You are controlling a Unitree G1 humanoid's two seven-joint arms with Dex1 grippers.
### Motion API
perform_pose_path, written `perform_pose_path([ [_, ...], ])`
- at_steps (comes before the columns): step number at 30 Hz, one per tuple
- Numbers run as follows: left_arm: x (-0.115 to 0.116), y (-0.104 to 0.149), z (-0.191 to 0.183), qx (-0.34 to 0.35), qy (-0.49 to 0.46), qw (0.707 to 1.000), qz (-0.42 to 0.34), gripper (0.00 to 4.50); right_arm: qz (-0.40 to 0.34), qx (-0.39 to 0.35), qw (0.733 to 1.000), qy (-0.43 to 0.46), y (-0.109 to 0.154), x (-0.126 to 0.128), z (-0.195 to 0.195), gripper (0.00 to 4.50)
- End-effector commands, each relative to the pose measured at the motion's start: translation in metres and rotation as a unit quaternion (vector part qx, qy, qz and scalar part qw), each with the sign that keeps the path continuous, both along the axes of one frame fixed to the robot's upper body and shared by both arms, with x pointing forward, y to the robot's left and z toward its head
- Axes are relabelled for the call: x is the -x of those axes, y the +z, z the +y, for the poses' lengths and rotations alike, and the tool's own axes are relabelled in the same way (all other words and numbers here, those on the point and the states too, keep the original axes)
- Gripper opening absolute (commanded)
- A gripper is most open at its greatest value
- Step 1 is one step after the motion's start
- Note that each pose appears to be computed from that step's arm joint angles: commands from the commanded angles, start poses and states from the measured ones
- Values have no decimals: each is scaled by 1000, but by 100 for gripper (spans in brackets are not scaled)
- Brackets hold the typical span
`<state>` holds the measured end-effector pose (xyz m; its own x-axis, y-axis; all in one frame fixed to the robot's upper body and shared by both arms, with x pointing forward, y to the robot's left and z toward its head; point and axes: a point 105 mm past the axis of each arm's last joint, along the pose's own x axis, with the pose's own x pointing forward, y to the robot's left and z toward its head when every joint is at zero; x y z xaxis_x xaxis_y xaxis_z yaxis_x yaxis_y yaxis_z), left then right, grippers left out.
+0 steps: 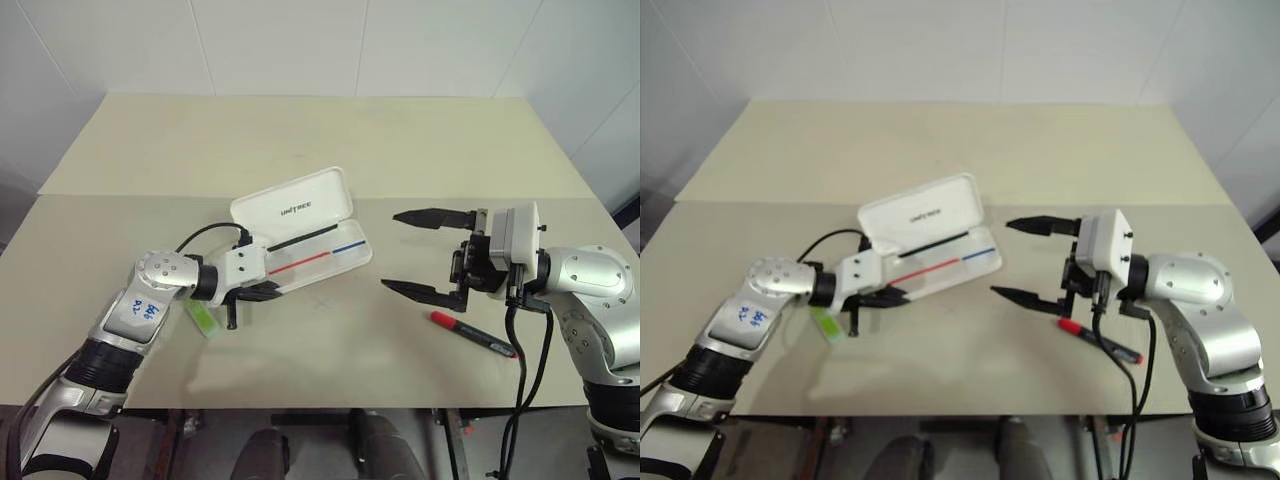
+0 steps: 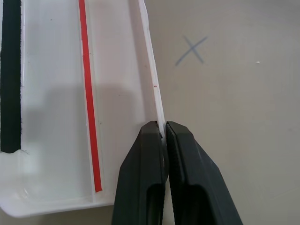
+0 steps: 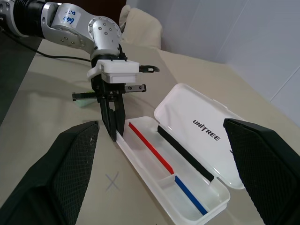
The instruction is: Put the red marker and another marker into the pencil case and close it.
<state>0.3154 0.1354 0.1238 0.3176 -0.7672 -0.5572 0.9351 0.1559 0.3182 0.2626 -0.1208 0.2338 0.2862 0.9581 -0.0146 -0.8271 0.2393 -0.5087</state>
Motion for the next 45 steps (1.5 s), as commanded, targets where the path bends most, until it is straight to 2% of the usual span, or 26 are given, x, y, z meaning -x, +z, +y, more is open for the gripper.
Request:
perform_pose_path([
  [1,22,2,-19,14,-80,997,8,1,-11,-3,1000,-3,7,2,-5,450],
  [8,35,-4,-11,-32,-135,990,34,1,-9,-2,1000,-2,7,3,-5,450],
  [12,32,-5,-8,-50,-141,988,39,1,-8,-4,1000,-4,7,3,-4,450],
  [20,24,-3,-20,-41,-131,989,46,1,-9,-8,1000,-11,7,6,-5,450],
  [24,24,-2,-24,-32,-128,989,60,107,-10,-9,1000,-15,8,7,-6,450],
  [34,28,8,-30,7,-128,990,65,443,-9,-12,1000,-15,7,5,-5,450],
  [45,42,25,-15,56,-104,990,76,443,2,-21,1000,0,1,-2,0,450],
])
